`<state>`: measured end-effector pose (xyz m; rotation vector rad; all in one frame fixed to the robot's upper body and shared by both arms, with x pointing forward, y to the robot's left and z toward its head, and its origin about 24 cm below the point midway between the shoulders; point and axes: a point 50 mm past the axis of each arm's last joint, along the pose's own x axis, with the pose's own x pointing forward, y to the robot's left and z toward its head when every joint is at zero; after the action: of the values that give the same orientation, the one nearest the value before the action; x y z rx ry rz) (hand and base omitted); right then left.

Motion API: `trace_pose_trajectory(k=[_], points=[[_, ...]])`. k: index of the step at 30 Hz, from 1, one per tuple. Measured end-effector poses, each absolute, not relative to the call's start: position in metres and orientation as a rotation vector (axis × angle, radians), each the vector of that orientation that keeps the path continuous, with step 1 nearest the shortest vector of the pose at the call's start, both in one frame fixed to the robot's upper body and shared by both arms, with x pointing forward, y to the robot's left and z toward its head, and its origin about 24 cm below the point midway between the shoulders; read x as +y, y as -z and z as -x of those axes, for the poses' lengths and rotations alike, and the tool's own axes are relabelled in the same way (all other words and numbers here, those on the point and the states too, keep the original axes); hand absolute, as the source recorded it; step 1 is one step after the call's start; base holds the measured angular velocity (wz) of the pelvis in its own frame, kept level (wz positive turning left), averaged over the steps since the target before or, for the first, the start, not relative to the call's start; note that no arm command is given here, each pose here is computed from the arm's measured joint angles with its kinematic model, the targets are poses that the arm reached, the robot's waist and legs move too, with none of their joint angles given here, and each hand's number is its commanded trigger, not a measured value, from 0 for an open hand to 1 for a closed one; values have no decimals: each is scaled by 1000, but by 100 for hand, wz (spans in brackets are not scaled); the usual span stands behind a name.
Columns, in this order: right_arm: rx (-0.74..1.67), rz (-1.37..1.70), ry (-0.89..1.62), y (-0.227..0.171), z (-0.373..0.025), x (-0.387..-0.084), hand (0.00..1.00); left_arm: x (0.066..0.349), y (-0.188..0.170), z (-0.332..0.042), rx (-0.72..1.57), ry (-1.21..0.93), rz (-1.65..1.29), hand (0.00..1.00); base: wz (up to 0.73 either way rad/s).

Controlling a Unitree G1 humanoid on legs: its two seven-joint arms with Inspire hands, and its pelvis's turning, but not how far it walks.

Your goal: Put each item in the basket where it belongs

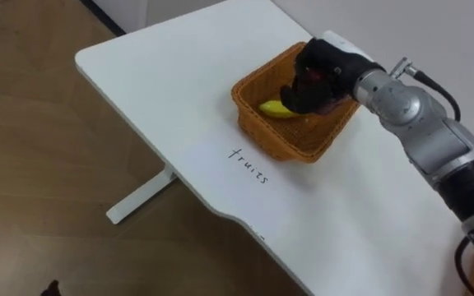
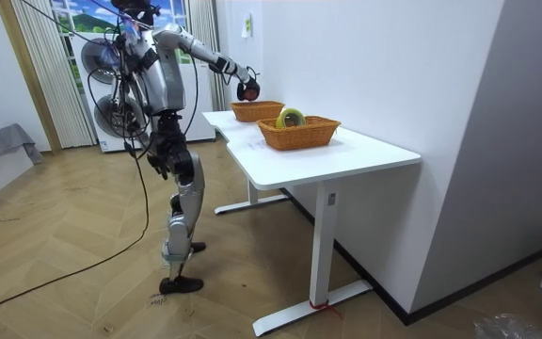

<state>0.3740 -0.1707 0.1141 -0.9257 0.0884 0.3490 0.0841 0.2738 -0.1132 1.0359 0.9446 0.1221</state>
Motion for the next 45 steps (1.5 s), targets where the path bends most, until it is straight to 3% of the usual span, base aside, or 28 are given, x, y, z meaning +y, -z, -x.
trace_pose_trajectory(k=[3, 4, 5, 8, 9, 45], points=[[93, 933, -358, -112, -374, -169, 100, 273, 112, -87, 929, -120, -1039, 0, 0], [95, 938, -364, -111, -373, -168, 92, 273, 111, -88, 924, -121, -1039, 0, 0], [96, 942, -368, -110, -373, -167, 63, 273, 111, -88, 923, -120, -1039, 0, 0], [118, 952, -369, -106, -373, -169, 8, 271, 111, -90, 917, -109, -1042, 0, 2], [130, 957, -362, -104, -374, -171, 0, 271, 110, -91, 910, -107, -1043, 0, 0], [112, 990, -352, -111, -377, -171, 0, 268, 110, -93, 890, -70, -1084, 0, 0]])
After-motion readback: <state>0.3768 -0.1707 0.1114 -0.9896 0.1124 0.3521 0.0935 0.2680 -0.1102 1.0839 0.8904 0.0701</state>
